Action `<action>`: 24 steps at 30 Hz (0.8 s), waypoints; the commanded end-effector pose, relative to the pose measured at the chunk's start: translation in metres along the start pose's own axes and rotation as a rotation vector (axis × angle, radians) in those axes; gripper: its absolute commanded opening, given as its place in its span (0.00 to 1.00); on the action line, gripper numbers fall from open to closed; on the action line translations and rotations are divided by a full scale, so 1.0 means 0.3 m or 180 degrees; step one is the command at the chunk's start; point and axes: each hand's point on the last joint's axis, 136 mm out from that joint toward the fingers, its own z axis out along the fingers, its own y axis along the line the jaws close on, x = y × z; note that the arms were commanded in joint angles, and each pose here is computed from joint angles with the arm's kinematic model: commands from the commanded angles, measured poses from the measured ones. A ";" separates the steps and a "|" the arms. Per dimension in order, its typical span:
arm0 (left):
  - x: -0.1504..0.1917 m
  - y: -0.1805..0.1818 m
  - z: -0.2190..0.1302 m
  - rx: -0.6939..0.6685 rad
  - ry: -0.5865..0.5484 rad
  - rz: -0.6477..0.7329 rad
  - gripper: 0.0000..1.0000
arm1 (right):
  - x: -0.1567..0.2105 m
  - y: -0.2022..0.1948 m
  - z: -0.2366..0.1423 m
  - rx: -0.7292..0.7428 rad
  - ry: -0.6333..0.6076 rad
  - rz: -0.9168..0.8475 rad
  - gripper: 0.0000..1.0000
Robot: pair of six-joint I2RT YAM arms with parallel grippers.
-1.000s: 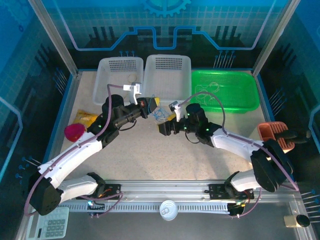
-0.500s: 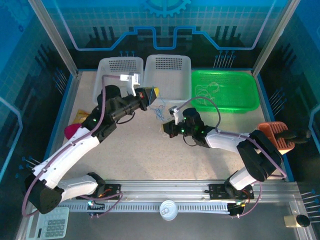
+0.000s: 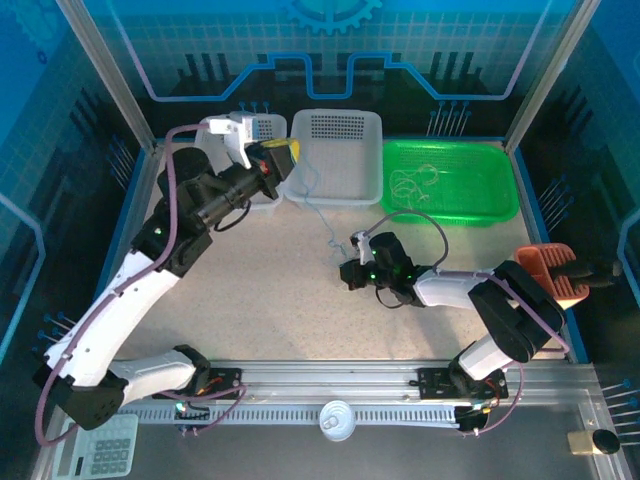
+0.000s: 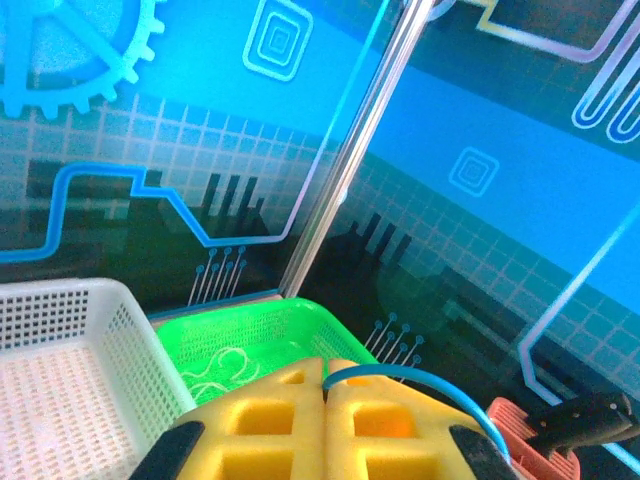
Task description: Untangle the cables
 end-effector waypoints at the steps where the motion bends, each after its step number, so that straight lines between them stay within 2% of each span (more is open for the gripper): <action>1: -0.127 -0.040 -0.029 0.0025 -0.0260 0.0222 0.00 | 0.014 -0.027 -0.011 0.0097 -0.0008 0.0055 0.00; 15: -0.181 -0.069 -0.042 0.0090 -0.0337 0.0248 0.00 | 0.048 -0.046 -0.022 0.0195 0.0079 0.0089 0.00; 16: -0.177 -0.069 -0.041 0.0094 -0.0327 0.0242 0.00 | 0.044 -0.039 -0.026 0.0187 0.0079 0.0086 0.05; 20: -0.137 -0.051 -0.035 0.0080 -0.0260 0.0177 0.00 | 0.016 0.001 -0.060 0.0178 0.0094 0.0006 0.43; 24: -0.086 -0.024 -0.030 0.0040 -0.0193 0.0108 0.00 | -0.027 0.049 -0.116 0.0186 0.0078 -0.0124 0.64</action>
